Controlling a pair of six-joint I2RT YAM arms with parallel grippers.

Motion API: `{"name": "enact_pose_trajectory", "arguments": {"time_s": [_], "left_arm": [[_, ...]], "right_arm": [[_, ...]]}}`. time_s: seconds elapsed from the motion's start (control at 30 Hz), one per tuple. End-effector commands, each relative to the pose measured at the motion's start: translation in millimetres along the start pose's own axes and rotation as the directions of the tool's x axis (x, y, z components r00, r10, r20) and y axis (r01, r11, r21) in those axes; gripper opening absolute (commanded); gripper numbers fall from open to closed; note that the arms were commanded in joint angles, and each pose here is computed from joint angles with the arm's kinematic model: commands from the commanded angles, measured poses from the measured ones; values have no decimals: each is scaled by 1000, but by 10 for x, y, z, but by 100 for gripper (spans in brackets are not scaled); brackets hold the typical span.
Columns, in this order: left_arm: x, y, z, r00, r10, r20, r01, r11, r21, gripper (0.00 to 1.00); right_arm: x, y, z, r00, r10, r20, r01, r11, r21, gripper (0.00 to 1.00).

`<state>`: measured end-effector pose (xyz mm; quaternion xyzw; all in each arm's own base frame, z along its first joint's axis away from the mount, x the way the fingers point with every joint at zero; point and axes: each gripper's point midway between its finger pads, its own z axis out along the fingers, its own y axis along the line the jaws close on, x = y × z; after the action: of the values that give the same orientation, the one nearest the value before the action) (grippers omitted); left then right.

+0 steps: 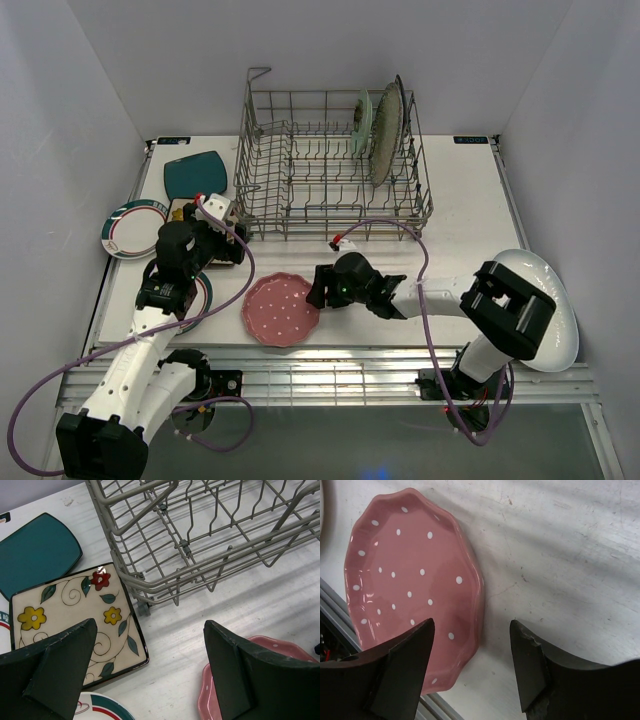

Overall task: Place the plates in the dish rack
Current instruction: Pick up the plate from the corner of the board.

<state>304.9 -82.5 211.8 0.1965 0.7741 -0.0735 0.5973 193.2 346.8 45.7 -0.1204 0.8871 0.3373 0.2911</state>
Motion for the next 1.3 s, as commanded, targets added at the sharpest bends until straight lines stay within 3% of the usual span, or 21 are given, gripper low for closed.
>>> {"name": "enact_pose_trajectory", "arguments": {"time_s": [0.0,0.13,0.57,0.77,0.93,0.97,1.07,1.17,1.2,1.23,1.27], "left_arm": [[-131,31,-38,999,11,43,-10,1000,-13,98],[-120,27,-34,999,10,40,-10,1000,-11,98],[-119,32,-34,999,8,39,-8,1000,-14,98],[-119,30,-29,999,8,38,-8,1000,-12,98],[-101,27,-21,999,12,34,-12,1000,-10,98],[-100,30,-21,999,12,34,-12,1000,-11,98],[-123,31,-33,999,12,41,-11,1000,-13,98],[-112,28,-29,999,13,38,-12,1000,-11,98],[-112,31,-30,999,13,38,-12,1000,-12,98],[-112,28,-29,999,13,38,-12,1000,-11,98],[-109,27,-30,999,13,37,-12,1000,-10,98]], "right_arm": [[-210,145,82,997,-22,69,23,1000,-12,65],[-199,144,133,997,-38,64,39,999,-15,53],[-225,121,281,995,-80,55,79,997,14,49],[-187,133,338,995,-98,28,98,995,11,42],[-166,99,334,994,-110,26,109,994,31,47],[-176,92,328,993,-113,32,112,993,34,57],[-162,62,290,992,-121,45,119,992,34,68],[-158,42,261,990,-129,55,127,991,40,94],[-152,35,256,990,-130,54,128,991,45,99],[-151,23,256,990,-130,54,128,991,50,91],[-145,18,255,990,-133,53,130,990,53,90]]}}
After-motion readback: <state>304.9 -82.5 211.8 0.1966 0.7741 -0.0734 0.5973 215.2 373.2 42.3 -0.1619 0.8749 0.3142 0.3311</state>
